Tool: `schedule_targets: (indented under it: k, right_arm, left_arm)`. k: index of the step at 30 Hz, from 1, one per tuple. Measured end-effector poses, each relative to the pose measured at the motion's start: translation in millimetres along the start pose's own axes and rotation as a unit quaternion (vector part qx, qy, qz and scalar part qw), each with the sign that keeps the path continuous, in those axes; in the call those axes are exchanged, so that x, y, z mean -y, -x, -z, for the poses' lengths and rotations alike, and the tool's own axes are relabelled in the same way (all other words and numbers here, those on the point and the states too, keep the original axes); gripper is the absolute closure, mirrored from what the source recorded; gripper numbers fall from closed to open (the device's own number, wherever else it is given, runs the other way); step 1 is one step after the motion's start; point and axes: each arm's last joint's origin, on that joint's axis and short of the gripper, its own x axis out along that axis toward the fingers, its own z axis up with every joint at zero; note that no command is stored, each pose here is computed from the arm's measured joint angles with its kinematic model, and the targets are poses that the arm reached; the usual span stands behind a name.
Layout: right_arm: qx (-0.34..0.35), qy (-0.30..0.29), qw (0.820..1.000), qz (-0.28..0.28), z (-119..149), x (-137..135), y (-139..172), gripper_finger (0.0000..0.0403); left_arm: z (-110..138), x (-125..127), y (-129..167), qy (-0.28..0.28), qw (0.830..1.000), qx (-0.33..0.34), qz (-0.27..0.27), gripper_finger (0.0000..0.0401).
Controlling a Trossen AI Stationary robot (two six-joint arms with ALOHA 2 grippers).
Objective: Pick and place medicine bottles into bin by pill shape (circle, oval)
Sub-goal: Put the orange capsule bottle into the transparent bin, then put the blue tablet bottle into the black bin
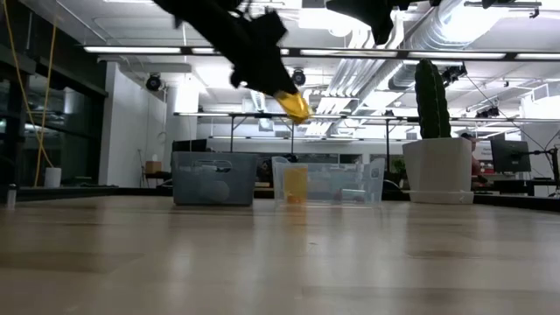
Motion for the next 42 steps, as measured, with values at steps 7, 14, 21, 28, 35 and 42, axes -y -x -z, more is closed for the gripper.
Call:
schedule_targets:
  k: [7, 14, 21, 28, 35, 42]
  right_arm:
    - [0.000, -0.001, 1.000, 0.000, 0.0, 0.0, 0.0, 0.0176]
    - [0.000, -0.005, 1.000, 0.000, 0.1, 0.0, -0.1, 0.0176]
    - [0.002, -0.005, 1.000, 0.008, -0.2, 0.5, 0.0, 0.0176]
    - [0.004, -0.015, 1.000, 0.012, -0.2, 0.7, 0.0, 0.0176]
    - [0.004, -0.014, 1.000, 0.012, -0.2, 0.7, 0.0, 0.0176]
    - [0.004, -0.014, 1.000, 0.012, -0.2, 0.7, 0.0, 0.0176]
  left_arm:
    - [-7.9, -21.4, -54.8, -0.042, 0.996, -0.084, -0.005, 0.0201]
    - [2.2, -41.9, -83.2, -0.018, 0.994, -0.111, -0.012, 0.0201]
    - [17.5, -52.1, -95.0, -0.003, 0.988, -0.153, -0.020, 0.0201]
    - [14.8, -51.4, -95.6, 0.000, 0.990, -0.139, -0.014, 0.0188]
    - [15.4, -51.8, -95.1, -0.001, 0.990, -0.143, -0.020, 0.0134]
    - [-4.7, -55.2, -76.9, -0.013, 0.990, -0.136, -0.019, 0.0106]
